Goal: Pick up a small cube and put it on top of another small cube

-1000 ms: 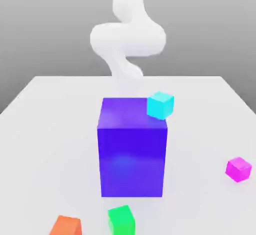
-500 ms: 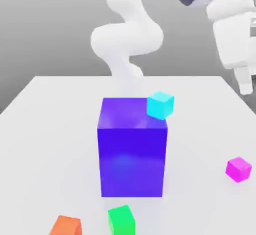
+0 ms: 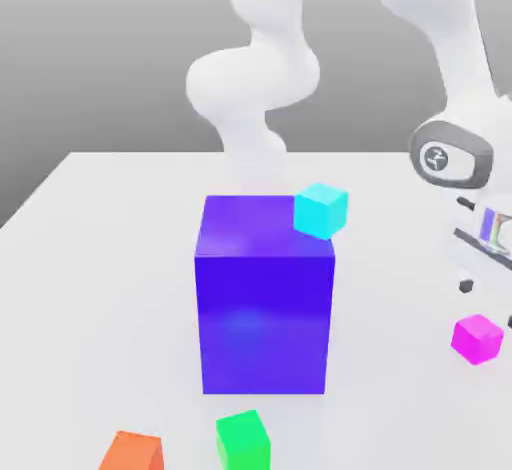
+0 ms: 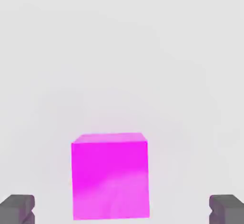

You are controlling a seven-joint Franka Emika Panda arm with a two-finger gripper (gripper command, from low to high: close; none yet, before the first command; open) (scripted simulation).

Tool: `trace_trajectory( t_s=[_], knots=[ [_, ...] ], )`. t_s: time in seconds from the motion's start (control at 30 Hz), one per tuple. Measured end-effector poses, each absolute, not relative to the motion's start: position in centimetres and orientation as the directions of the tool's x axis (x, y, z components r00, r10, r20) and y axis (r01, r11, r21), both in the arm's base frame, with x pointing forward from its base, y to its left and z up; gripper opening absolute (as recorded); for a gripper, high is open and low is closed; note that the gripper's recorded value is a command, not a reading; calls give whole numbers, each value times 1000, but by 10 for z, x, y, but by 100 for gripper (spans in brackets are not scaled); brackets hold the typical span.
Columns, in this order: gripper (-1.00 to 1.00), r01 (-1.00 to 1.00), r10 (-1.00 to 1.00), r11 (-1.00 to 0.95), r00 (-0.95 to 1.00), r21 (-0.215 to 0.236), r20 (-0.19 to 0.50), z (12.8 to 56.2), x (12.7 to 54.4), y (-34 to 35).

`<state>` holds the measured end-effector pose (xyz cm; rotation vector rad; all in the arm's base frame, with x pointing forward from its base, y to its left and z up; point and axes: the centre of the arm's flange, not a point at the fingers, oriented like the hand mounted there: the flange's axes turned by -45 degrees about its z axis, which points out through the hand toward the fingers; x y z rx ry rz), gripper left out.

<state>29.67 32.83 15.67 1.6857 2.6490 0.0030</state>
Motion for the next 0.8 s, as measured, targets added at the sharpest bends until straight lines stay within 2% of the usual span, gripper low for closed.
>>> trace_trajectory(
  t_s=[0.03, 0.07, 0.3, 0.5, 0.63, 0.8],
  knots=[
    [0, 905, 905, 425, -425, 2, 0, 145, 296, 328],
    [-100, 905, 905, 425, -425, 0, 0, 134, 295, 328],
    [-100, 905, 905, 426, -426, -1, -1, 131, 295, 327],
    [-100, 916, 916, 402, -402, -1, -2, 187, 299, 324],
    [-100, 989, 989, 145, -145, 0, -7, 193, 348, 285],
    [-100, 971, 971, -239, 239, 4, -13, 206, 420, 193]
  ],
)
